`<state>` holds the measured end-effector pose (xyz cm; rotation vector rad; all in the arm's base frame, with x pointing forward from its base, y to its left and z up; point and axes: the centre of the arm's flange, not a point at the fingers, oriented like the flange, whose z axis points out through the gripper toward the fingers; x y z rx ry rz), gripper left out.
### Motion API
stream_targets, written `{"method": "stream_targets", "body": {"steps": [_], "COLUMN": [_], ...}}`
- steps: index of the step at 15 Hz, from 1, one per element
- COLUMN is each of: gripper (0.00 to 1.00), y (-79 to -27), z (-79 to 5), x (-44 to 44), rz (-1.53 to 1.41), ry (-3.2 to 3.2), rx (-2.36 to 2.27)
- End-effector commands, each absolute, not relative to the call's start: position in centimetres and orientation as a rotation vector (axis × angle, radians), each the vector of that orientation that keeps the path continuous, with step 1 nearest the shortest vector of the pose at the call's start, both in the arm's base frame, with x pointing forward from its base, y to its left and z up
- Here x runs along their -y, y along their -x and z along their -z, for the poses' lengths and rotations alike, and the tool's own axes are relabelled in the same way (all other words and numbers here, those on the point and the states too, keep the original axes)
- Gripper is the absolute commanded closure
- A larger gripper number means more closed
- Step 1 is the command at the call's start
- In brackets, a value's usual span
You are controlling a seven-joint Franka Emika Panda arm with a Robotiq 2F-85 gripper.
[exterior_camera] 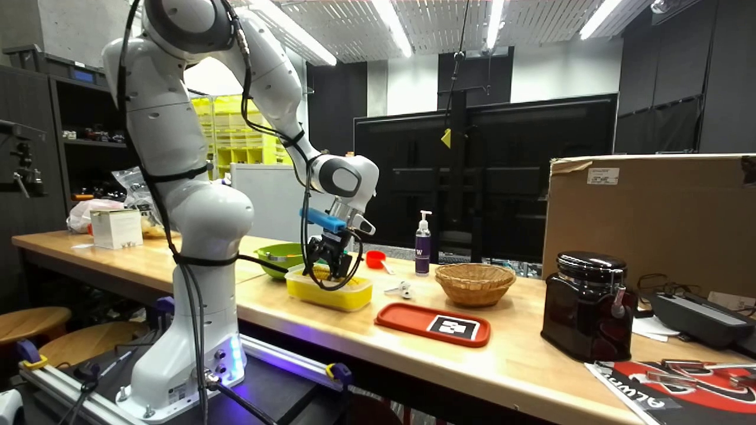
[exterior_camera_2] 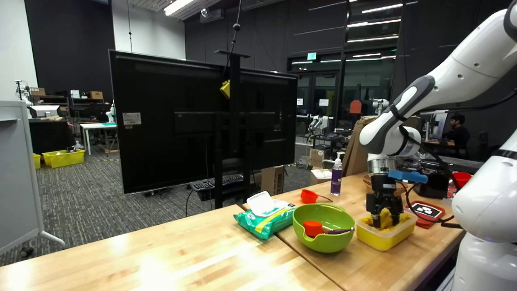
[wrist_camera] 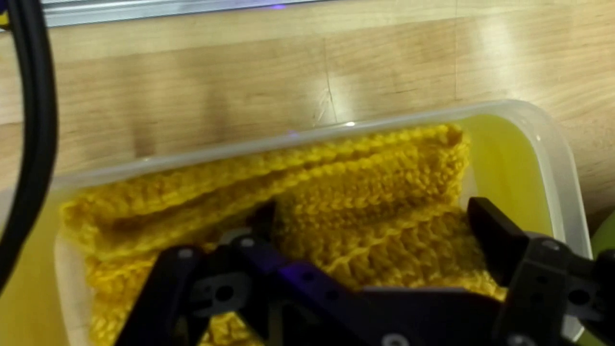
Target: Take the yellow item out of the plastic lunch box
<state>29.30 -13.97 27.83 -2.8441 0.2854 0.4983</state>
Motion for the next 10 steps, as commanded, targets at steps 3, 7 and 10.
{"method": "stream_targets", "body": {"steps": [3, 7, 10], "gripper": [0.47, 0.76, 0.96], "y": [-27.5, -27.6, -27.6], "z": [-25.4, -25.9, -26.7], "x": [13.3, 13.2, 12.9], "rz": [-0.510, -0.511, -0.505], "ry": [2.821, 2.832, 2.856], "rx": [-0.280, -0.279, -0.275]}}
